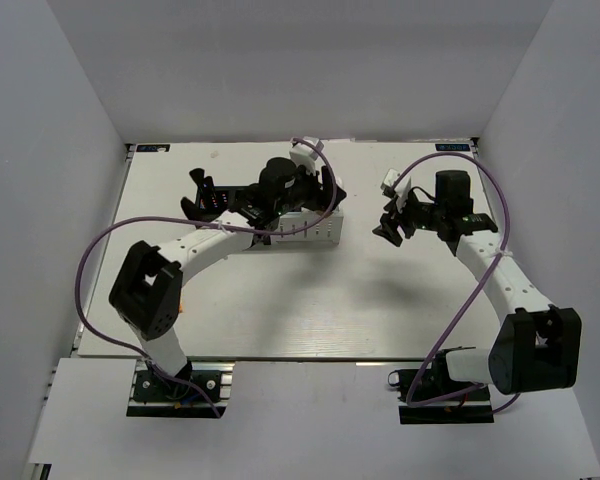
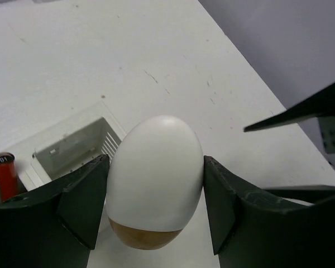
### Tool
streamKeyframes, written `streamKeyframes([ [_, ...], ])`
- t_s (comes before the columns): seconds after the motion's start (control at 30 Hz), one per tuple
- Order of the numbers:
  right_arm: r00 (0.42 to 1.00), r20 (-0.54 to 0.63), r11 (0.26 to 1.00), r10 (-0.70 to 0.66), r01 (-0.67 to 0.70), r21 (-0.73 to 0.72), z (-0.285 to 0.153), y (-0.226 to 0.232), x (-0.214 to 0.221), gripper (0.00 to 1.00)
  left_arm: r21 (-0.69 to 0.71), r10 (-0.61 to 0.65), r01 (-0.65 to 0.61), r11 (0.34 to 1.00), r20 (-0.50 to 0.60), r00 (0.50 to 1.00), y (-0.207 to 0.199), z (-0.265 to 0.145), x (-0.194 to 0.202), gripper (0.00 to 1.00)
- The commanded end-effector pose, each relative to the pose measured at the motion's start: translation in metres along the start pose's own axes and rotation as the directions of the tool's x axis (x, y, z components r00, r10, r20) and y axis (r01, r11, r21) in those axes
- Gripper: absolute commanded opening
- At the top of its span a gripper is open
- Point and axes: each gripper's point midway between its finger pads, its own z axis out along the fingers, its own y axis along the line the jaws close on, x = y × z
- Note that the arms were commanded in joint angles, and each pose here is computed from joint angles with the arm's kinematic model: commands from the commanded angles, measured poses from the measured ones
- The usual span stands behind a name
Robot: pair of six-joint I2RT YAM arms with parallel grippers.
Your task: Organize the makeup
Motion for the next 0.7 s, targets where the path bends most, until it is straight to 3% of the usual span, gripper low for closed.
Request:
streamKeyframes([
  [0.0,0.999,0.032,0.999,-0.023,0.021,0.050,-0.007,-0.007,-0.011,0.71,-0.008,0.102,-0.102,0.995,0.222,0.970,-0.004,0.003,-0.056,0.00],
  [0.67,0.999,0.031,0.999,-0.018,0.017,0.051,-0.009,-0.005,-0.008,0.72,-0.182,0.169,-0.134,0.974,0.198,0.965,0.049,0.055,-0.024,0.00],
])
